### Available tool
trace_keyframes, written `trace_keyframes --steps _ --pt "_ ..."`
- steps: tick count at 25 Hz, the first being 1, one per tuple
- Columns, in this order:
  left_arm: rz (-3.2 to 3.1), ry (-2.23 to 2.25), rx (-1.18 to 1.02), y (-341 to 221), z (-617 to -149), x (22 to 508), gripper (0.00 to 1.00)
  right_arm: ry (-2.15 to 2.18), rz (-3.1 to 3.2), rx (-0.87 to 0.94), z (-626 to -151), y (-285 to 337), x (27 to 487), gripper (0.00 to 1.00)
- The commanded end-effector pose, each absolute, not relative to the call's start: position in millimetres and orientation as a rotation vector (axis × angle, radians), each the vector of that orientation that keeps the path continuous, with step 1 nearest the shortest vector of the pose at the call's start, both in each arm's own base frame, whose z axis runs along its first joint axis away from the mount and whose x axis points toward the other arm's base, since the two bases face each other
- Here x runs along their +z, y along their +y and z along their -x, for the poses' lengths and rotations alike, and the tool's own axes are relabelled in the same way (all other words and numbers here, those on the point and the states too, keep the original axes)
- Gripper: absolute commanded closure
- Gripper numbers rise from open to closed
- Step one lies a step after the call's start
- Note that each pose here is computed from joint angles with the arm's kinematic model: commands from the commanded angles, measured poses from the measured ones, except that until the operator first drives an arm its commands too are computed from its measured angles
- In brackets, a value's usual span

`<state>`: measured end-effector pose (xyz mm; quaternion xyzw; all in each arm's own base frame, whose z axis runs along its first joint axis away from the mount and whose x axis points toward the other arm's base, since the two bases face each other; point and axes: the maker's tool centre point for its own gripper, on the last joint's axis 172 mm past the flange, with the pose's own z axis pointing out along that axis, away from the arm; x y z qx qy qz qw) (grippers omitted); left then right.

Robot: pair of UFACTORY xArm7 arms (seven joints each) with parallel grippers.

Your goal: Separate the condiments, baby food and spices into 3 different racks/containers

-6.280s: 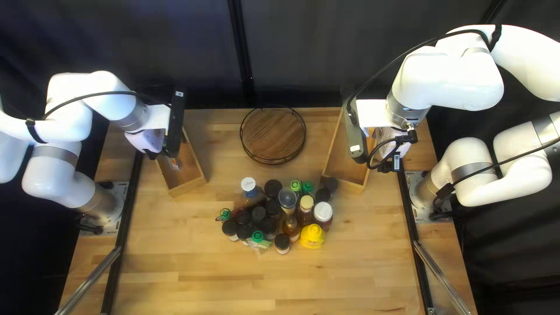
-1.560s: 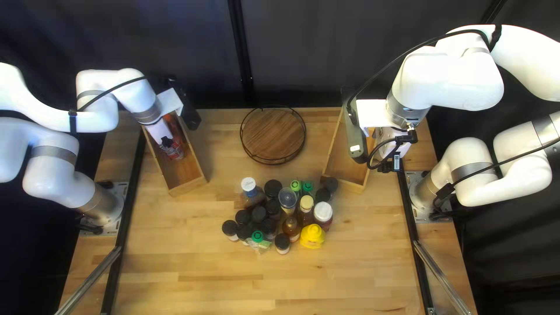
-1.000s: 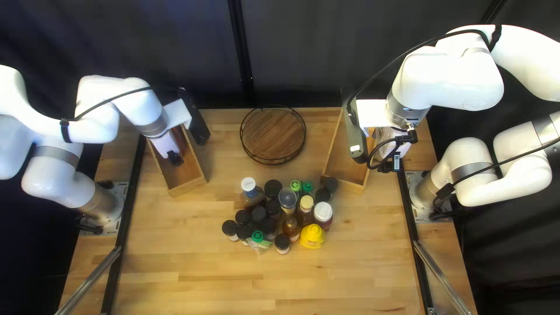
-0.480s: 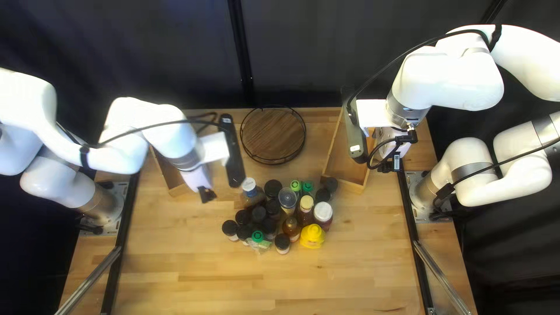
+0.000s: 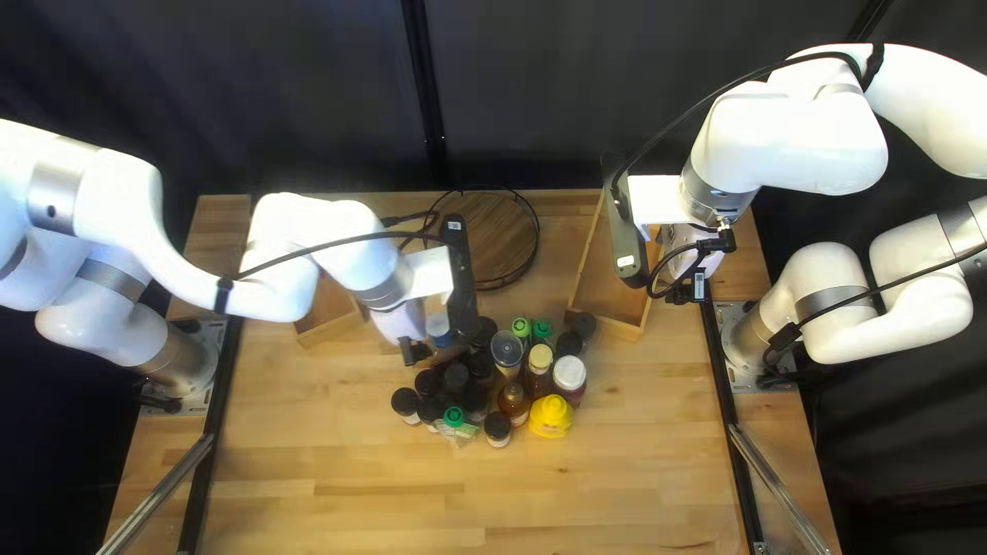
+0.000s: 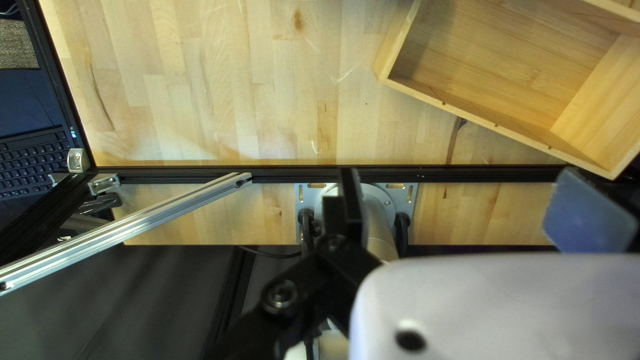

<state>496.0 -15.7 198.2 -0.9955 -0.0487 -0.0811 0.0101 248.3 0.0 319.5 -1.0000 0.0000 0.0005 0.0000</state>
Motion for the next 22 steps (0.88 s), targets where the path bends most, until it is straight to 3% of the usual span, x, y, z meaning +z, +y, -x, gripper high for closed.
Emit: trace_keyframes --steps 1,2,3,4,12,22 --pt "3.111 -0.149 -0.25 -14 -501 194 0.0 0.0 3.142 0.002 -248 0 320 0.0" --pt "3.112 -0.149 -0.25 -14 -502 193 0.25 0.0 3.142 0.002 -248 0 320 0.0" --pt "3.114 -0.15 -0.248 -13 -503 192 0.37 0.0 3.142 0.002 -248 0 320 0.0" --pt "3.117 -0.148 -0.245 -14 -503 192 1.0 0.0 3.142 0.002 -248 0 320 0.0" --pt "3.124 -0.129 -0.232 -18 -501 209 1.0 0.0 3.142 0.002 -248 0 320 0.0" --pt "3.104 -0.109 -0.221 -6 -487 270 1.0 0.0 3.142 0.002 -248 0 320 0.0"
